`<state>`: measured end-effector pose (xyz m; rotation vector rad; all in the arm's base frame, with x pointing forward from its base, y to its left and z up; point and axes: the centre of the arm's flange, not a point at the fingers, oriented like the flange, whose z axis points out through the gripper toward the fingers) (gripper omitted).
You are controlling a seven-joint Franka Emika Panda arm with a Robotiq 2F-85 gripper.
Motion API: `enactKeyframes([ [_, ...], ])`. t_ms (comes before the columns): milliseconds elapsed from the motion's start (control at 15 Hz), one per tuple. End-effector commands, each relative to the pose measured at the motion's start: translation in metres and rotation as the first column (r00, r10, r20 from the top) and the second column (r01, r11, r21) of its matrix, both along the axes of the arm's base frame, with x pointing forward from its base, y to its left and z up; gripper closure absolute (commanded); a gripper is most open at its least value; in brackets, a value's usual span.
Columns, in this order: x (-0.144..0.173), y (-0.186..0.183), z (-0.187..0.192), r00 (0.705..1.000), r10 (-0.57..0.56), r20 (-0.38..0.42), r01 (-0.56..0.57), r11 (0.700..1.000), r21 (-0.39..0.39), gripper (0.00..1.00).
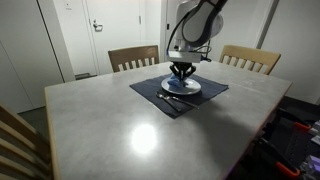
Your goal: Wipe the white plate with the blue towel
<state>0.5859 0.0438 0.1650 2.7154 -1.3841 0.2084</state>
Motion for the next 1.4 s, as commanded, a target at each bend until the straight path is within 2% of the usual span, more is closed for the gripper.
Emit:
enactKeyframes([
  [0, 0.002, 0.003, -0.011, 0.996, 0.006, 0.085, -0.012, 0.998, 0.066, 0.98],
  [200, 0.0, 0.005, -0.008, 0.993, 0.032, 0.112, -0.051, 0.983, 0.179, 0.98],
  [400, -0.003, 0.009, -0.006, 0.992, 0.051, 0.112, -0.082, 0.952, 0.294, 0.98],
  [667, -0.01, 0.007, -0.005, 0.994, 0.077, 0.081, -0.102, 0.917, 0.385, 0.98],
  [1067, -0.017, -0.015, -0.005, 0.998, 0.069, -0.012, -0.063, 0.962, 0.264, 0.98],
  [1333, -0.021, -0.027, -0.003, 0.99, 0.106, -0.095, -0.081, 0.969, 0.235, 0.98],
])
